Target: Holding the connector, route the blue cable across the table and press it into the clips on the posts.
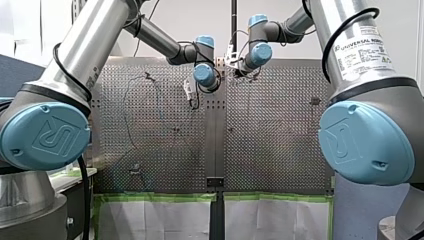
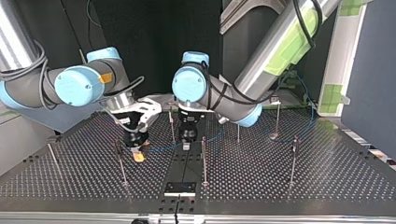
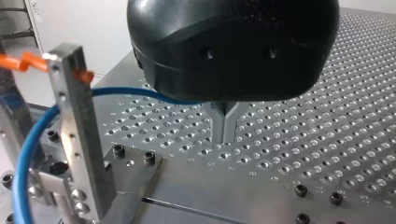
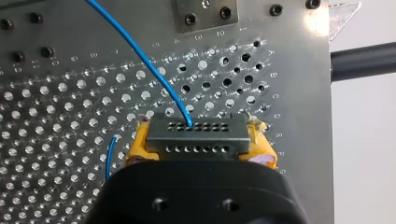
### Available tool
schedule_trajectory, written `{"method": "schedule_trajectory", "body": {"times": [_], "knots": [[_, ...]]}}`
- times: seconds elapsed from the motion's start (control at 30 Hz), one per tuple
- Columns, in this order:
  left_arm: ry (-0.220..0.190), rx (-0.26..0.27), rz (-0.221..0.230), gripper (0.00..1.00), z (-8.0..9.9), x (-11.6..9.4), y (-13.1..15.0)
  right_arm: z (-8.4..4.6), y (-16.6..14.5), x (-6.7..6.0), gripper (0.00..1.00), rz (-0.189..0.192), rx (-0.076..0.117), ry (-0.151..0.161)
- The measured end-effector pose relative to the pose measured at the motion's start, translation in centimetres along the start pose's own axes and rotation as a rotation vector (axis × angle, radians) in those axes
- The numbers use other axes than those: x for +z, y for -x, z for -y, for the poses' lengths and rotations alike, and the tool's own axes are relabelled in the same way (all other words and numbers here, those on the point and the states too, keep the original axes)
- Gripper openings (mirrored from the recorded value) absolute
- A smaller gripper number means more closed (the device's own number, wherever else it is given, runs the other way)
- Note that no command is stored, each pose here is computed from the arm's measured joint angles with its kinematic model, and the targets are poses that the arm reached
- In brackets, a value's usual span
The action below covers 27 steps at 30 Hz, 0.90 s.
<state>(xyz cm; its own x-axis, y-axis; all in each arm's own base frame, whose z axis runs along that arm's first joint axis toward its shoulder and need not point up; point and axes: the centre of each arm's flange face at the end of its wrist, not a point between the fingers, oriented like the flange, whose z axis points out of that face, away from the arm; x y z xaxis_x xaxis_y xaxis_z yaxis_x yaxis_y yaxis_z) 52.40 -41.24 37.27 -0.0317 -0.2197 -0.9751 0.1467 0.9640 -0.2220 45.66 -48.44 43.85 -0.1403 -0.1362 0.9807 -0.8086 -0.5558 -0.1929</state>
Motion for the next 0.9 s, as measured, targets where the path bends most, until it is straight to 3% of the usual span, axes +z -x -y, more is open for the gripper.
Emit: {"method": "schedule_trajectory", "body": {"times": [0.23,0.43,0.67,0.9], "knots": [[0.031,0.019,-0.033,0.0,0.2,-1.2,-1.2,0.1,0.5,-0.1,0.0,0.011,0.003,0.0],[0.053,0.052,-0.064,0.0,0.1,-2.8,-3.4,-0.2,2.1,-0.5,0.0,0.043,0.004,0.007],[0.042,0.058,-0.071,0.0,0.4,-4.1,-5.6,-0.8,5.0,-1.3,0.0,0.094,-0.009,0.019],[0.023,0.053,-0.076,0.0,-0.1,-5.2,-8.1,-1.5,7.7,-1.8,0.0,0.113,-0.015,0.028]]}}
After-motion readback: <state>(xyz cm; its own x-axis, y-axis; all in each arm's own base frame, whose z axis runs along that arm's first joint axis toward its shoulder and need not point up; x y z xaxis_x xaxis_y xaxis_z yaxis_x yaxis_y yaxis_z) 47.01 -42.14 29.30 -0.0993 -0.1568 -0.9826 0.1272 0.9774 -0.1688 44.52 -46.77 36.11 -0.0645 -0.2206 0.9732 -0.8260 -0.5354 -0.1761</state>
